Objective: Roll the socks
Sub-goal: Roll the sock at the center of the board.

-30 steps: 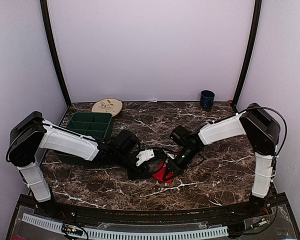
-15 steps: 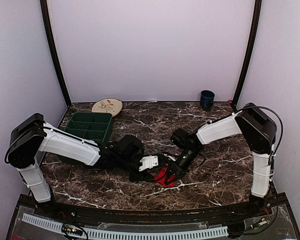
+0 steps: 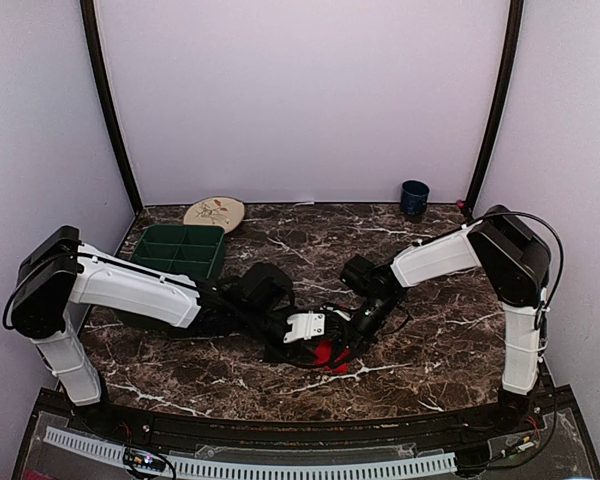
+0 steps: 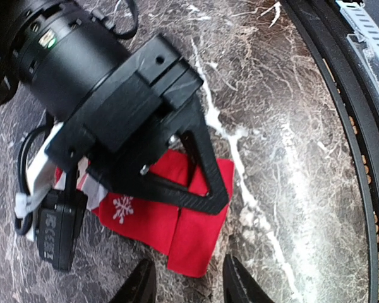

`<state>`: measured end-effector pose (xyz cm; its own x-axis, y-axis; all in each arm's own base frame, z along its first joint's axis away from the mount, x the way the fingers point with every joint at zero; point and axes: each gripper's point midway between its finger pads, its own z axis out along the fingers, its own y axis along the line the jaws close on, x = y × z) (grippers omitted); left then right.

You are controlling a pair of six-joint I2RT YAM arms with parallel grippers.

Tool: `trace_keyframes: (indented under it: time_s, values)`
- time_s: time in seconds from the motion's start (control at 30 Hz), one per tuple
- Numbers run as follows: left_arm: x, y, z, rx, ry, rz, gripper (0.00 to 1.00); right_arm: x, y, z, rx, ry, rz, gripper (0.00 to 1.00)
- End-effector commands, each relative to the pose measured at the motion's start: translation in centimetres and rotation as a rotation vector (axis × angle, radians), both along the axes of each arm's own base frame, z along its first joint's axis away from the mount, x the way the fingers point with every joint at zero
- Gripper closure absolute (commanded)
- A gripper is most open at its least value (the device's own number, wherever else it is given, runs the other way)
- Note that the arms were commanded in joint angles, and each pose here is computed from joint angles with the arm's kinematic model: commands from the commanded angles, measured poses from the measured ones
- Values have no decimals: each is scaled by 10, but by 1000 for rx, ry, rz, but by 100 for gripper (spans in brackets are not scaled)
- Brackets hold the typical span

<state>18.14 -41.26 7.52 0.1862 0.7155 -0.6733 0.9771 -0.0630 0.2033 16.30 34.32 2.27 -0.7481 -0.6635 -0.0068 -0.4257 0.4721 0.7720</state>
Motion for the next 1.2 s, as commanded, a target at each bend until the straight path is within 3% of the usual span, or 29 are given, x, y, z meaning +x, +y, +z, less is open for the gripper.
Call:
trace_keyframes:
  time_s: [0.0, 0.27, 0.83, 1.17]
  values:
    - [-13, -6, -4, 24, 21, -76, 61, 2, -5, -5, -17, -3, -6, 98]
    - [-19, -10, -18, 69, -6, -104, 62, 0, -6, -5, -8, 8, -4, 98]
    - [12, -21, -31, 100, -175, -16, 61, -3, -7, -4, 2, 20, 12, 99]
    - [1, -25, -39, 116, -112, -72, 66, -4, -6, -3, 8, 21, 18, 99]
